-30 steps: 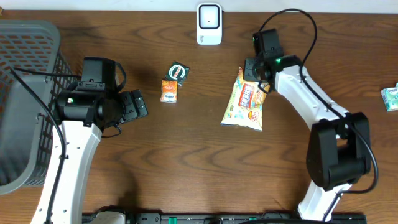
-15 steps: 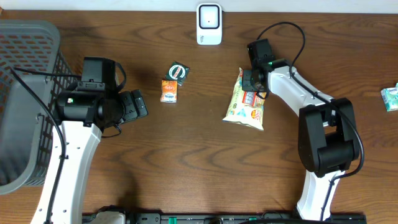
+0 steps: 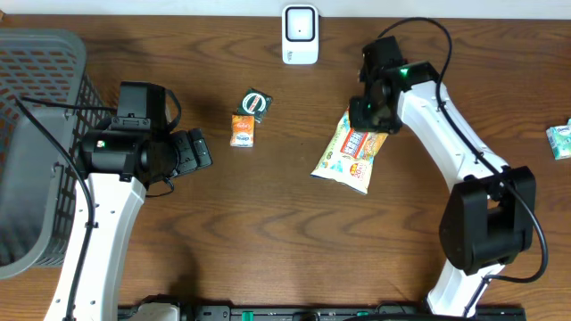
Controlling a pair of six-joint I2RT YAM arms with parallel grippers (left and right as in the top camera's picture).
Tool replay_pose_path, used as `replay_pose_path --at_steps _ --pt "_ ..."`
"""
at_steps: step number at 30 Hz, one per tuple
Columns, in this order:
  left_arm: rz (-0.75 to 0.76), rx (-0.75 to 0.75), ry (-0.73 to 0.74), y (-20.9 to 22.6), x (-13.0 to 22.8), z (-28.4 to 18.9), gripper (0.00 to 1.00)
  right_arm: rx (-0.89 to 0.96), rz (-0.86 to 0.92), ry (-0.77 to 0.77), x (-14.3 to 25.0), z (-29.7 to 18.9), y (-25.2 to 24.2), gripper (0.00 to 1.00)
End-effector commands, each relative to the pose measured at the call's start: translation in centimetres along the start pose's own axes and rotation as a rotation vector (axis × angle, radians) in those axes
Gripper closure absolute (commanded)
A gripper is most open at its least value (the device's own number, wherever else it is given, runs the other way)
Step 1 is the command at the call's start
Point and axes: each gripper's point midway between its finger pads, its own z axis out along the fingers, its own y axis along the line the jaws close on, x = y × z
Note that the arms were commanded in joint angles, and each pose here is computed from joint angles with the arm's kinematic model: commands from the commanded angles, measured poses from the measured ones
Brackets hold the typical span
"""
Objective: Scan the item barcode
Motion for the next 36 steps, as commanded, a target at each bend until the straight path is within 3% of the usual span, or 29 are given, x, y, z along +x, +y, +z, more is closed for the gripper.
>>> replay_pose_path --at_steps 1,10,14,17,25,30,33,36 --pt "-0.003 -0.006 0.002 0.2 0.0 0.0 0.02 -0.041 -0.05 0.072 2.2 0.9 1.7 0.83" --pt "-0.003 -0.006 0.002 0.2 0.0 0.0 0.03 0.058 -0.103 0.151 6.6 4.8 0.7 0.81" --pt "-0.003 -0.006 0.002 0.2 0.0 0.0 0.02 0.098 -0.102 0.179 8.2 6.0 -0.4 0.89" --pt "-0.003 -0.006 0.002 0.2 0.0 0.0 0.02 0.158 -0.101 0.19 8.5 5.7 -1.7 0.99" --pt "-0.003 -0.006 0.002 0.2 0.0 0.0 0.02 0.286 -0.087 0.177 6.4 1.4 -4.0 0.99" --pt "-0.003 -0.006 0.002 0.2 0.0 0.0 0.02 0.292 -0.084 0.085 3.4 -0.7 -3.5 0.91" --pt "-0.003 -0.006 0.002 0.2 0.0 0.0 0.02 0.267 -0.079 0.017 1.6 -0.8 -2.8 0.78" --pt "-0.003 -0.006 0.002 0.2 0.0 0.0 0.03 0.186 -0.073 -0.035 0.3 -0.3 -1.2 0.76"
